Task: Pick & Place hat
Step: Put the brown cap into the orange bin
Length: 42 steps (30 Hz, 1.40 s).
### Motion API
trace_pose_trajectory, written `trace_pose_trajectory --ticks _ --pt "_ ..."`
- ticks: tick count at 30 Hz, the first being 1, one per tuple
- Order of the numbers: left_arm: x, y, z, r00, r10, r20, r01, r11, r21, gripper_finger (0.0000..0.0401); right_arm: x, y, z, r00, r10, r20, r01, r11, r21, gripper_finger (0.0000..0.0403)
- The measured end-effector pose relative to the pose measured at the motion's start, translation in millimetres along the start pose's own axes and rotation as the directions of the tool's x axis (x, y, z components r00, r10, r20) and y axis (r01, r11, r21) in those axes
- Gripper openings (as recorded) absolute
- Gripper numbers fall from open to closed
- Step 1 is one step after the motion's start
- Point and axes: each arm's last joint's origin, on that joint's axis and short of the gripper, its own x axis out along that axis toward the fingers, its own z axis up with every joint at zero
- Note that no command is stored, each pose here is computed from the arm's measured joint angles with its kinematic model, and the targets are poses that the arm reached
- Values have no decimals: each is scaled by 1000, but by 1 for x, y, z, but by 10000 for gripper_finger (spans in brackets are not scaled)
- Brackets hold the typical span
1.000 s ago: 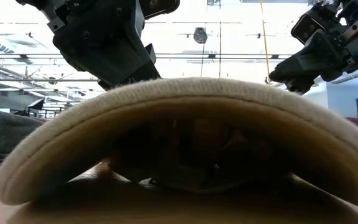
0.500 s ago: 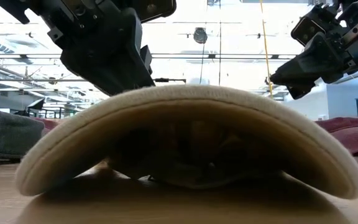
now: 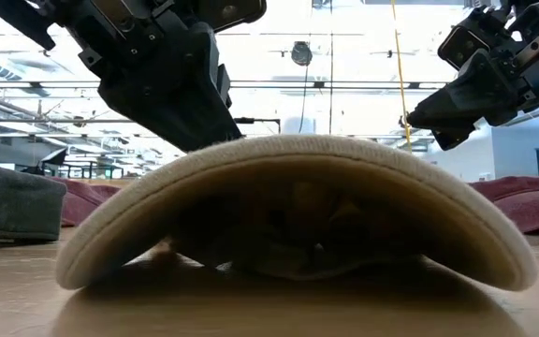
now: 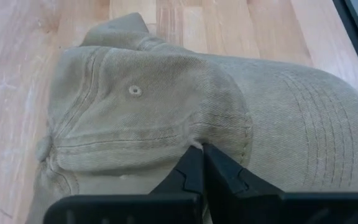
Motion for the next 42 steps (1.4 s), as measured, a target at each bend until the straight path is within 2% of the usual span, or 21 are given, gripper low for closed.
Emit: trace_pose_trajectory --ticks 5,10,18,23,27,31,38,42 --pt "-6 0 4 1000 -6 11 5 999 35 16 0 0 0 1000 0 -1 0 1000 0 77" --pt "-32 6 17 1000 -2 31 0 997 74 6 0 0 -1 1000 -4 -11 4 1000 -2 77" --pt "-87 28 31 990 138 27 -141 979 146 6 0 0 -1 1000 -5 -13 5 1000 13 77" --pt "-119 55 31 954 297 -33 -286 939 192 6 0 -1 -2 1000 -5 -16 6 1000 15 77" --pt "-145 79 32 922 380 -69 -357 908 220 8 0 -1 -2 1000 -7 -20 7 1000 13 77" --pt "-171 101 30 878 470 -96 -427 857 288 5 0 -1 -2 1000 -6 -23 6 1000 13 77" --pt "-212 139 20 802 567 -188 -482 800 358 5 0 -1 -4 999 -11 -40 12 1000 9 77" --pt "-232 155 16 762 617 -195 -529 767 363 7 0 -2 -5 999 -14 -49 15 1000 6 77"
